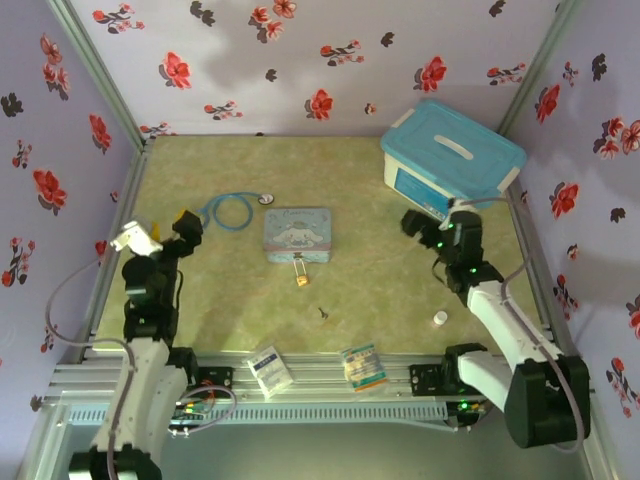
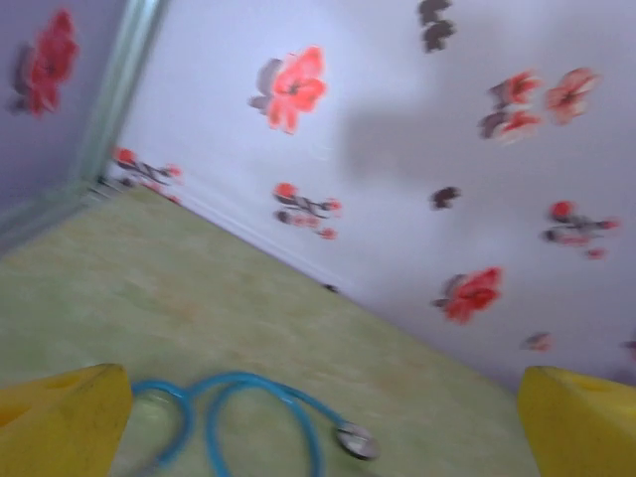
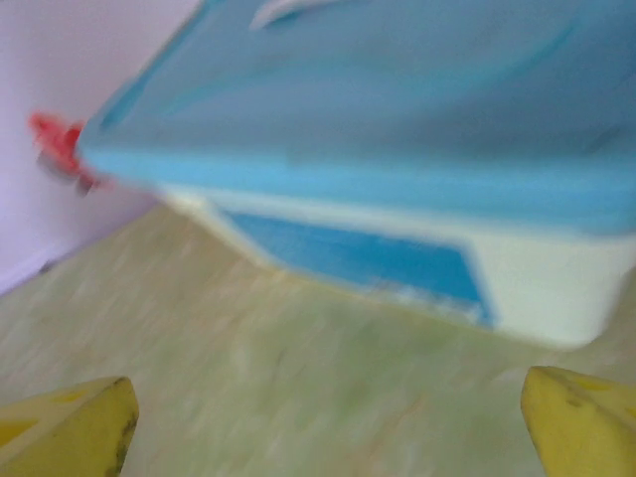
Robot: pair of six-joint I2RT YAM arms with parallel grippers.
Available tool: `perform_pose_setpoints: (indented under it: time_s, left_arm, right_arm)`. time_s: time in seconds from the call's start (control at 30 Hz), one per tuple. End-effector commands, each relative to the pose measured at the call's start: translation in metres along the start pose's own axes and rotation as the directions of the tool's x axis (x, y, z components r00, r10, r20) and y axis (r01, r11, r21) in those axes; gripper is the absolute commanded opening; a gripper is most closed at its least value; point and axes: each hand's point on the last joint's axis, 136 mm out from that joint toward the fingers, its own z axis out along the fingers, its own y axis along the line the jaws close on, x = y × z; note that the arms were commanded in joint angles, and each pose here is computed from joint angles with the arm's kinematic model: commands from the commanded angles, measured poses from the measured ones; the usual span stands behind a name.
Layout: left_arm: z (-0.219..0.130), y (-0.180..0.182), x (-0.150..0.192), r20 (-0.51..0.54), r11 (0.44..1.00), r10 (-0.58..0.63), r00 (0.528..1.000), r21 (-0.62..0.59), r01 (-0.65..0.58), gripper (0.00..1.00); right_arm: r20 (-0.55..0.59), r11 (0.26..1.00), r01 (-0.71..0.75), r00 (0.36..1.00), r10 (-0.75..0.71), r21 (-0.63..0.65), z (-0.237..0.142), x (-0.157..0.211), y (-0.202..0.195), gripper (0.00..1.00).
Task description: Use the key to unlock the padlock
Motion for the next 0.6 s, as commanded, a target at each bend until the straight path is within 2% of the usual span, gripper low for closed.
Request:
perform_pose_setpoints:
  time_s: [0.0,0.1,0.2,0.27,0.33,0.4,0.5,0.57]
  left_arm:
    - [-0.012,-0.017,0.047,-0.205,0.958,-0.235,0.950,0.119,0.263,1.00]
    - [-0.021,-0.028,0.075,-0.336,0.929,-0.297,0.894,0.114,0.352,1.00]
    - [-0.037,-0.055,0.092,-0.466,0.947,-0.198,0.862,0.137,0.291,1.00]
    - [-0.047,-0.066,0.098,-0.501,0.959,-0.158,0.851,0.127,0.253,1.00]
    - [-0.055,-0.074,0.112,-0.547,0.963,-0.131,0.827,0.128,0.237,1.00]
    - [-0.062,-0.078,0.133,-0.618,0.969,-0.113,0.778,0.105,0.223,1.00]
    - [-0.071,-0.090,0.160,-0.692,0.974,-0.067,0.719,0.110,0.196,1.00]
    - [-0.077,-0.099,0.172,-0.700,0.972,-0.036,0.713,0.140,0.187,1.00]
  right_arm:
    - [-0.178,1.000,0.005,0.984,-0.007,-0.013,-0.013,0.053,0.026,0.99]
    - [-0.216,0.993,0.097,0.970,-0.110,-0.070,-0.021,0.092,0.059,0.99]
    - [-0.265,0.981,0.176,0.945,-0.192,-0.084,-0.024,0.127,0.079,0.96]
    - [-0.314,0.966,0.246,0.913,-0.260,-0.084,-0.023,0.151,0.090,0.93]
    - [-0.337,0.941,0.325,0.879,-0.337,-0.092,-0.023,0.173,0.102,0.85]
    - [-0.319,0.908,0.397,0.850,-0.419,-0.132,-0.022,0.197,0.121,0.77]
    - [-0.351,0.886,0.426,0.813,-0.464,-0.185,-0.019,0.233,0.140,0.66]
    - [-0.390,0.875,0.443,0.783,-0.484,-0.195,-0.016,0.250,0.145,0.54]
